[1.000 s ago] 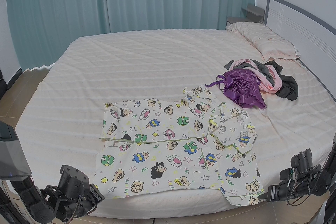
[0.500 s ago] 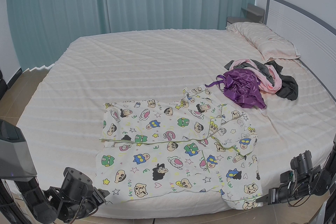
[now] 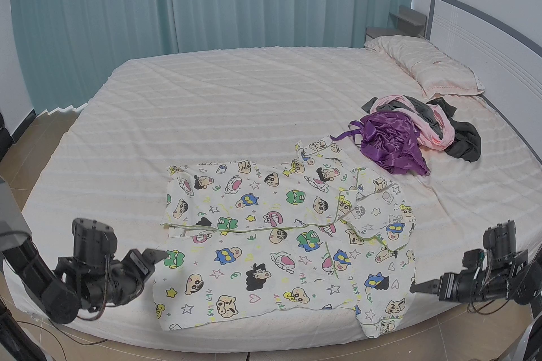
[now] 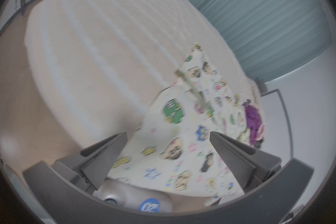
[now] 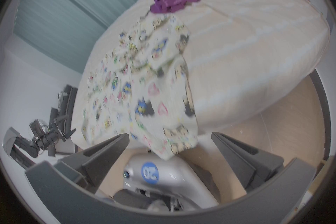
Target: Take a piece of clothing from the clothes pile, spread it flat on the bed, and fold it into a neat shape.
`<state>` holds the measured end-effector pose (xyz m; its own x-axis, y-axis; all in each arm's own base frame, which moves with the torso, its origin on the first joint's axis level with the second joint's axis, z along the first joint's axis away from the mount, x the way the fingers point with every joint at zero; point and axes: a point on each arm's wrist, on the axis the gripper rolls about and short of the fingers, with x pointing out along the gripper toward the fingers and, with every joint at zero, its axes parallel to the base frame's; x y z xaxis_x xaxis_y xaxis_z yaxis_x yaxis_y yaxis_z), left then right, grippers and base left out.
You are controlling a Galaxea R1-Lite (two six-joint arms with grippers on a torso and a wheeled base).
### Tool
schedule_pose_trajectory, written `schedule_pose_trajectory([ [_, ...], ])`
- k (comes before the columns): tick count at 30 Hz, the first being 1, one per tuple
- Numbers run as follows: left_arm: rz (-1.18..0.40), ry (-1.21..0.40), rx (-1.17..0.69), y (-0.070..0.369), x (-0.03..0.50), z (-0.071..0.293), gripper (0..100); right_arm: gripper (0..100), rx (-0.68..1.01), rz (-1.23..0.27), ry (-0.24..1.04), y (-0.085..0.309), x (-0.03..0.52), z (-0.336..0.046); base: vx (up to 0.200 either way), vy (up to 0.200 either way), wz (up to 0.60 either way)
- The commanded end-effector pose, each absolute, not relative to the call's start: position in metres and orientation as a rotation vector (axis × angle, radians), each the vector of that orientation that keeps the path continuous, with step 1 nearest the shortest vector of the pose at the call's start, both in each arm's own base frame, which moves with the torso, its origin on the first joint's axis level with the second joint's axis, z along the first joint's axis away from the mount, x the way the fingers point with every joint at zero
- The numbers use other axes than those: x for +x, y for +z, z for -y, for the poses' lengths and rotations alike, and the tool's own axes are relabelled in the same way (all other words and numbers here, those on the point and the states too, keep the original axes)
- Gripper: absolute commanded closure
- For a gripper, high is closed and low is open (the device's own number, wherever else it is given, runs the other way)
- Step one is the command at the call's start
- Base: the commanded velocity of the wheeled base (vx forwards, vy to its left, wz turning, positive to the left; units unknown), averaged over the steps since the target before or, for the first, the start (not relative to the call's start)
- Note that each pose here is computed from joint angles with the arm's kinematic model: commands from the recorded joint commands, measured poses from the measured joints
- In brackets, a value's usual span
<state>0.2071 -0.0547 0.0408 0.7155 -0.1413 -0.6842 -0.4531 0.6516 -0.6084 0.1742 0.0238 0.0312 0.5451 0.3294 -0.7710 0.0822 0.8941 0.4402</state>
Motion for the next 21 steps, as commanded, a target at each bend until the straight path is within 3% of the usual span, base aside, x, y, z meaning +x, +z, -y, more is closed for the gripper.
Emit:
schedule_pose_trajectory([
  [1,-0.711,0.127,-0.924,0.056,0.243,0.040,0,0,0.542,-0.857,0.150,0.051,0.211,-0.025,0.000,0.000,0.00],
  [12,-0.763,0.181,-0.989,0.044,0.221,0.032,0,0,0.686,-0.879,0.099,0.050,0.197,-0.012,0.000,0.000,0.00],
  [21,-0.772,0.195,-1.008,0.041,0.224,0.033,0,0,0.689,-0.862,0.100,0.053,0.195,-0.010,0.200,0.000,0.00],
])
